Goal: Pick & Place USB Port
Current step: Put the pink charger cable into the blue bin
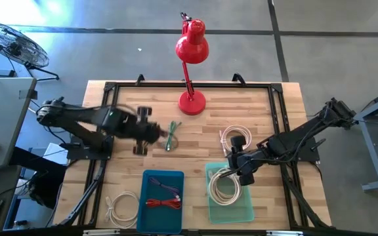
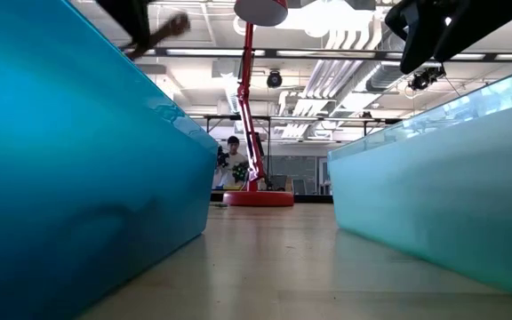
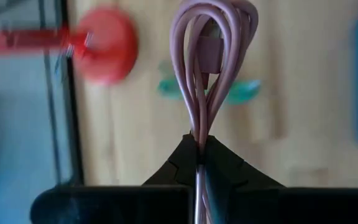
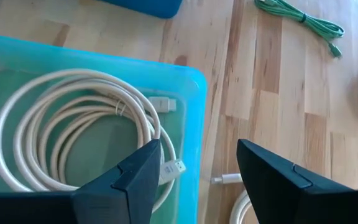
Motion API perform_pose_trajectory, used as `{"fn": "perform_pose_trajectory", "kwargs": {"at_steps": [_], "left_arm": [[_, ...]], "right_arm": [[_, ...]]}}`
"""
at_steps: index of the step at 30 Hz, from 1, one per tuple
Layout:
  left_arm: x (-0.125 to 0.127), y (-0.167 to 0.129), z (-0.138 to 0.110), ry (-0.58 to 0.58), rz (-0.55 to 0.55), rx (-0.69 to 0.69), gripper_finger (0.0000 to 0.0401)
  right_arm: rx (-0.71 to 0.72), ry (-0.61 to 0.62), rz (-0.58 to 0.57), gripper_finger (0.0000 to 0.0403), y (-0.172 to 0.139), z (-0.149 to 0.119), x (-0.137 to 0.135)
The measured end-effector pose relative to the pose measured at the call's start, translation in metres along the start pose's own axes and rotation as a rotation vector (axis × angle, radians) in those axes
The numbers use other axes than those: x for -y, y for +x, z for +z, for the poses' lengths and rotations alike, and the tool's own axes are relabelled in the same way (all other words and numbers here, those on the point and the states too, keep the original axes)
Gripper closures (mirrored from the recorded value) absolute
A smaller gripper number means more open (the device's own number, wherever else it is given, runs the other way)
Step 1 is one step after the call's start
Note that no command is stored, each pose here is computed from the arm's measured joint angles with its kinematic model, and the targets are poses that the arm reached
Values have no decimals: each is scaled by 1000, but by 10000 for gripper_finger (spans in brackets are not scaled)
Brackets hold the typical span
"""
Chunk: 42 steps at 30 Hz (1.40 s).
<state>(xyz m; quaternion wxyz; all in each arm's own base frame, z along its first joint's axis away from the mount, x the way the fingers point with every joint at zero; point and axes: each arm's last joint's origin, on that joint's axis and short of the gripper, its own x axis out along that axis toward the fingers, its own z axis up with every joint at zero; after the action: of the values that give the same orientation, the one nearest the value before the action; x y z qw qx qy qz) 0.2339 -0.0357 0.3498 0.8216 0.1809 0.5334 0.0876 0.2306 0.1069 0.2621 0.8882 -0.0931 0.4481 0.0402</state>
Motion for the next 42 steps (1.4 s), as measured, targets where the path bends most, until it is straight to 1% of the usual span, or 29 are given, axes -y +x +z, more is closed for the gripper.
{"fn": "perform_pose_trajectory", "kwargs": {"at_steps": [3, 7, 13, 16, 20, 24, 28, 31, 38, 40, 42], "left_arm": [[28, -15, 11, -4, -55, 118, 396], [64, -26, 15, -11, -135, 196, 396], [118, -27, 20, -22, -281, 189, 396], [147, -21, 28, -17, -359, 217, 396], [183, -9, 40, 48, -453, 254, 396], [210, 13, 45, 127, -511, 216, 396], [224, 35, 48, 168, -570, 144, 396], [229, 51, 50, 177, -596, 89, 396], [223, 76, 56, 173, -625, 23, 396], [220, 81, 57, 165, -633, -1, 387], [216, 83, 55, 163, -621, -31, 371]], "right_arm": [[2, -2, 0, 199, 0, 0, 0], [2, -3, 0, 199, 0, 0, 0], [6, -3, 1, 199, 0, 1, 0], [12, -2, 2, 199, 0, 1, 0], [24, -3, 2, 199, 0, 2, 0], [48, 0, 2, 199, 0, 5, -1], [65, 5, 13, 199, 0, 6, -1], [67, 14, 14, 199, 0, 7, -1], [67, 30, 14, 199, 0, 7, -1], [67, 41, 14, 199, 0, 7, -1], [67, 41, 15, 199, 0, 7, -1]]}}
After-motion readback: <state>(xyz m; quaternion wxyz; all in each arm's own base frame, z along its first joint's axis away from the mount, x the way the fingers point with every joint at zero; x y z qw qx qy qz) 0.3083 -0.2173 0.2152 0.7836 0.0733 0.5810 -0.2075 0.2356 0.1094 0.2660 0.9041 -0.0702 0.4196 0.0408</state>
